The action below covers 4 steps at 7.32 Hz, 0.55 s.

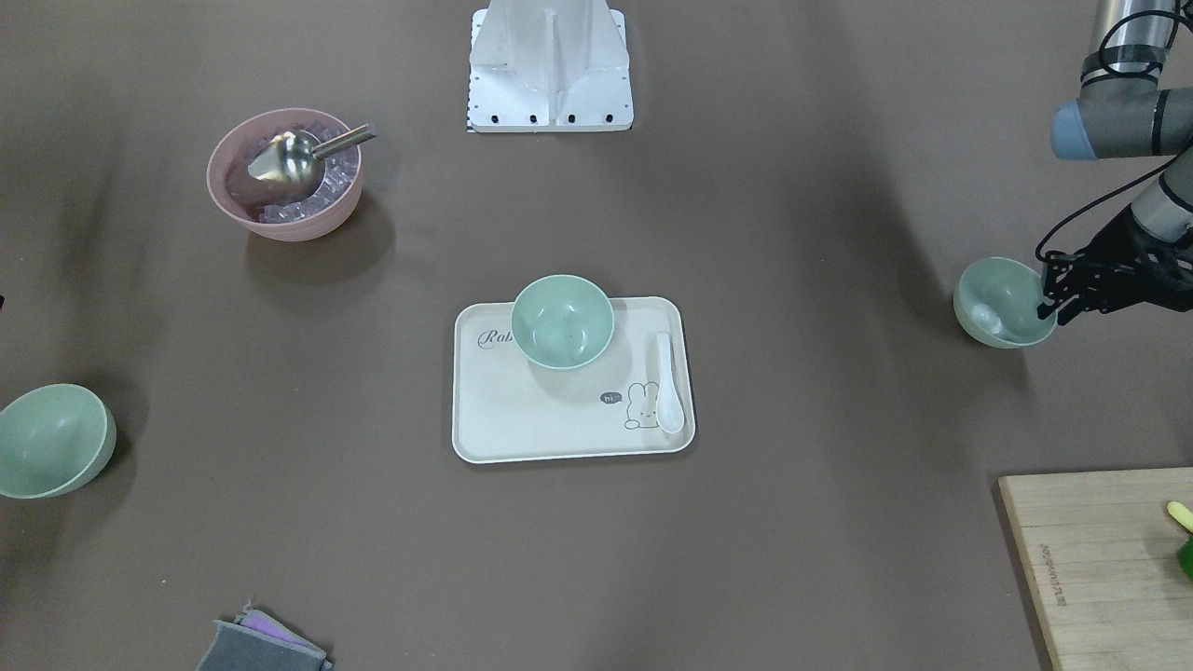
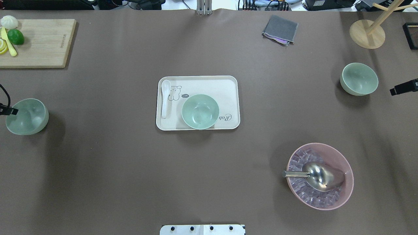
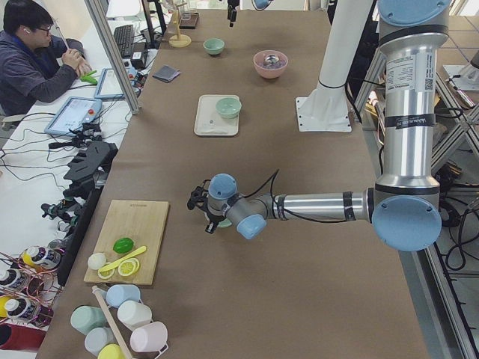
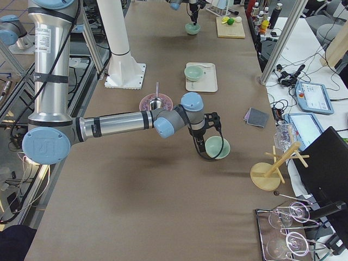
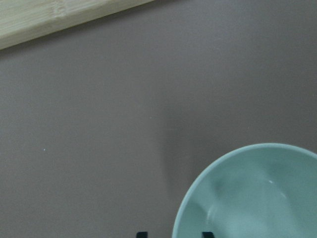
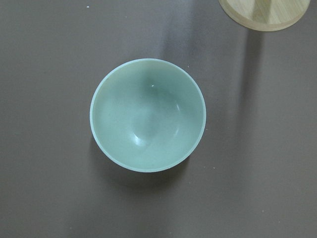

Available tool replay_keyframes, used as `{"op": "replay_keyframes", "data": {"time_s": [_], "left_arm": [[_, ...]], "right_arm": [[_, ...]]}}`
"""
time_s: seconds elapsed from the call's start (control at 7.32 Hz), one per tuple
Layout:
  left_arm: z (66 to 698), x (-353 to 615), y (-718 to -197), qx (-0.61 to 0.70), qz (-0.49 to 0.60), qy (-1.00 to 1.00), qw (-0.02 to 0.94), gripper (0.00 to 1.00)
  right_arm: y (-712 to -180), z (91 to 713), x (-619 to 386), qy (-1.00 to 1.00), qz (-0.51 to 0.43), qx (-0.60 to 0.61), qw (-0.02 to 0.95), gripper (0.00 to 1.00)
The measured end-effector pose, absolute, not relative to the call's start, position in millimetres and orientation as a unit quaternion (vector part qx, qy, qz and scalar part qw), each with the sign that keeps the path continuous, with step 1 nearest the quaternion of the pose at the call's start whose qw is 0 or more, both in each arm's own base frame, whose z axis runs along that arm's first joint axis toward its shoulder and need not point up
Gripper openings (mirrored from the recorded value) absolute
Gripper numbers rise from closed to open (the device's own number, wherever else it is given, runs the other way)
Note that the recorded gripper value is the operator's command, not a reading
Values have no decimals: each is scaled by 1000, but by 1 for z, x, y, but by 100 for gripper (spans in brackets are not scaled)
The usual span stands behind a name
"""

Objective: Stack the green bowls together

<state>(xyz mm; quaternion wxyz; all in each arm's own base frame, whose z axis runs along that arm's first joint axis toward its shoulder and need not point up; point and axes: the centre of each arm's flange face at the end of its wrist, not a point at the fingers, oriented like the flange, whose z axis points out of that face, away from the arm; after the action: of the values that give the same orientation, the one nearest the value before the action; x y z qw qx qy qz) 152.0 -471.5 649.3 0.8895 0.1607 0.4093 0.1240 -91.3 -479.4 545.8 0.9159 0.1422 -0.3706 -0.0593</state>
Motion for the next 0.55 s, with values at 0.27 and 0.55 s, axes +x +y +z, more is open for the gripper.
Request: {"op": "replay_keyframes", "data": {"time_s": [0.27, 0.55], "left_arm": [[648, 153, -472, 162, 125, 410, 889, 23], [646, 154, -475, 164, 126, 410, 888, 19]], "right_arm": [[-479, 546, -91, -371, -60, 142, 916, 100], [-479, 546, -91, -371, -61, 143, 916, 100]]}}
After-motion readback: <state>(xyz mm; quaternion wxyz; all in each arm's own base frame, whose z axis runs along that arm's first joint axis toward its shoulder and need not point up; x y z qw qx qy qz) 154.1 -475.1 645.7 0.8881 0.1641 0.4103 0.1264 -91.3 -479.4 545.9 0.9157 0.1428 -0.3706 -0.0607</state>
